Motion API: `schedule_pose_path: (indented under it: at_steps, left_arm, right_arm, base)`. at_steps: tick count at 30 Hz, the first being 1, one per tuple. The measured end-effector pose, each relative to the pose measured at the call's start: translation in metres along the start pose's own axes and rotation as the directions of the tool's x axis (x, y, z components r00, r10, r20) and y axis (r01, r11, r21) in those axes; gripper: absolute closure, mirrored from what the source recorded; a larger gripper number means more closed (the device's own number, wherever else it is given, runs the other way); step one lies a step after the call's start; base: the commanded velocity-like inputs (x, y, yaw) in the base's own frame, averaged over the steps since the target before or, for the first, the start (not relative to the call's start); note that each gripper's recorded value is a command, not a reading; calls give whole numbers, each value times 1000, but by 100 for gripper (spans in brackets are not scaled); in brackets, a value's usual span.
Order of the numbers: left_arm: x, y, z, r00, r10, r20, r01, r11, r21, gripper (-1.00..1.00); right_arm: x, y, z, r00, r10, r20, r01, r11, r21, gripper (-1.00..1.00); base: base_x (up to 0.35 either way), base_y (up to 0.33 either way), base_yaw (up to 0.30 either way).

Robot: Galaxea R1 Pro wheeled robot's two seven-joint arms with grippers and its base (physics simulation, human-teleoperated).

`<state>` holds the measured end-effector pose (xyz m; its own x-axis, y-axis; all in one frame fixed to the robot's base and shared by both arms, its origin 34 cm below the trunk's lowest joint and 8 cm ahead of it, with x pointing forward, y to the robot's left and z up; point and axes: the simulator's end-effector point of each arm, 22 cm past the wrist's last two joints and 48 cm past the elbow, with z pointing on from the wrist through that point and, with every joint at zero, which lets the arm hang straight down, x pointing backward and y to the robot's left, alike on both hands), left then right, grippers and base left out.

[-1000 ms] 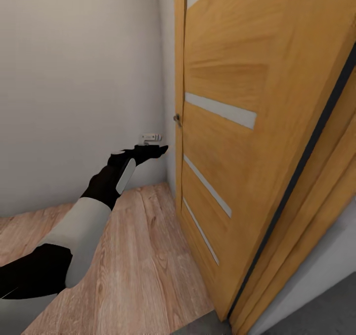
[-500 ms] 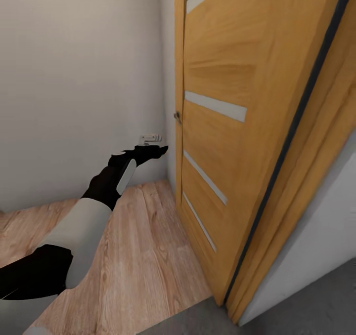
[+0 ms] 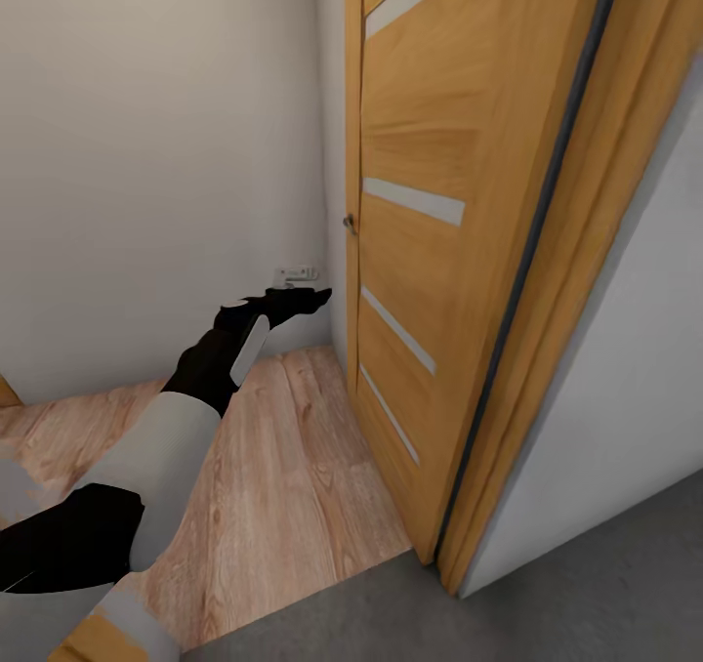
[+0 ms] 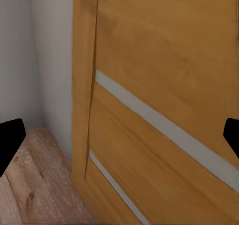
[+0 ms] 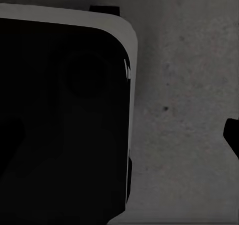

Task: Move the two storage containers from the living room to the garage. In the garage, place one container on the floor and stack the other container on top of it (either order is fine).

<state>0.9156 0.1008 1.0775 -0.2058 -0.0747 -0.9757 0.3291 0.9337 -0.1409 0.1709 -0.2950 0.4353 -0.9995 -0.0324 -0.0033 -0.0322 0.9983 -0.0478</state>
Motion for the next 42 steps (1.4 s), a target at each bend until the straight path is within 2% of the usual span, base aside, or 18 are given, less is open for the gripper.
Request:
schedule_pose_path:
  at_steps: [14, 23, 27, 34, 40, 42]
  left_arm:
    - [2, 5, -1, 1000, -5, -3, 5, 1000, -26, -100]
    - [54, 15, 0, 996, -30, -81, 25, 998, -53, -100]
    - [99, 23, 2, 985, -47, -167, 35, 997, -76, -100]
    - [151, 33, 2, 964, -69, -257, 44, 994, -102, -100]
    - [216, 38, -3, 934, -96, -343, 54, 990, -130, -100]
    - [242, 42, -8, 921, -107, -375, 55, 988, -147, -100]
  right_arm:
    - [0, 0, 0, 1000, 0, 0, 0, 1000, 0, -100]
    - [1, 0, 0, 1000, 0, 0, 0, 1000, 0, -100]
    - [1, 0, 0, 1000, 0, -1, 0, 1000, -1, -100]
    - [1, 0, 0, 1000, 0, -1, 0, 1000, 0, -100]
    - [1, 0, 0, 1000, 0, 0, 0, 1000, 0, -100]
    - [1, 0, 0, 1000, 0, 0, 0, 1000, 0, -100]
  base:
    - [-92, 0, 0]
    - [-3, 0, 0]
    - [0, 0, 0]
    - [0, 0, 0]
    - [0, 0, 0]
    - [0, 0, 0]
